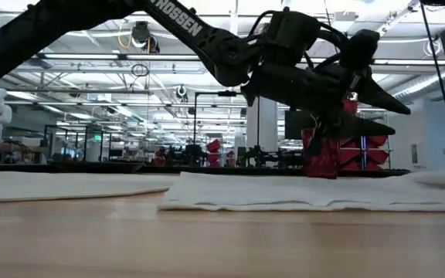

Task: Set table place
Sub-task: Fold the white napkin

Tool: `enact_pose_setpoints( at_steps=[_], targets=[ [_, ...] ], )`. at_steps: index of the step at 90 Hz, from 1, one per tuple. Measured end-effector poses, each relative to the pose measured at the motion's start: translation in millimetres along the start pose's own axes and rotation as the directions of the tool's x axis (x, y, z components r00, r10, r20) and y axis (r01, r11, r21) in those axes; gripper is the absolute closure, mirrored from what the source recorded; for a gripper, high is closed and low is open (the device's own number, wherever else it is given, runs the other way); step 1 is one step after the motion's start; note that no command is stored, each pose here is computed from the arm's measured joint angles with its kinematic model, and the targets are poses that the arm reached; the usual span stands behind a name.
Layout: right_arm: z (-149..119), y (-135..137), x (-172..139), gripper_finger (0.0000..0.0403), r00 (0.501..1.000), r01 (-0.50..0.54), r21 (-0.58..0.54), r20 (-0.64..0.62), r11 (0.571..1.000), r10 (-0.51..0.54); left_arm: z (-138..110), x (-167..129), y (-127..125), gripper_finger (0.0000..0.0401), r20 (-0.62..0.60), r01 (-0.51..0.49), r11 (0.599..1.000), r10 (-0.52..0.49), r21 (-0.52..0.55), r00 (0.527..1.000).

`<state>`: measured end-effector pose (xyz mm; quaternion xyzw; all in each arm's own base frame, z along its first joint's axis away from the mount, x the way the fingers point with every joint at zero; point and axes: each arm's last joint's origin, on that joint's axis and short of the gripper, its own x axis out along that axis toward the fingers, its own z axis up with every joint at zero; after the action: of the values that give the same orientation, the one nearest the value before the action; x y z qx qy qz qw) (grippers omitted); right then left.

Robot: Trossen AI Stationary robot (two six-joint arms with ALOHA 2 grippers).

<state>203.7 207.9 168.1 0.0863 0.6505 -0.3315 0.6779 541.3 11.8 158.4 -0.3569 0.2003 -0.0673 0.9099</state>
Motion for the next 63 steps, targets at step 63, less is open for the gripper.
enact_pose_setpoints(
  at_steps=[63],
  targets=[
    [-17, -52, 7, 0.0403, 0.978, 0.173, 0.134, -0.143, 0.976, -0.154, -82, -80, -54, 0.0253, -0.39, -0.416, 0.556, 0.819, 0.719, 0.421]
  ],
)
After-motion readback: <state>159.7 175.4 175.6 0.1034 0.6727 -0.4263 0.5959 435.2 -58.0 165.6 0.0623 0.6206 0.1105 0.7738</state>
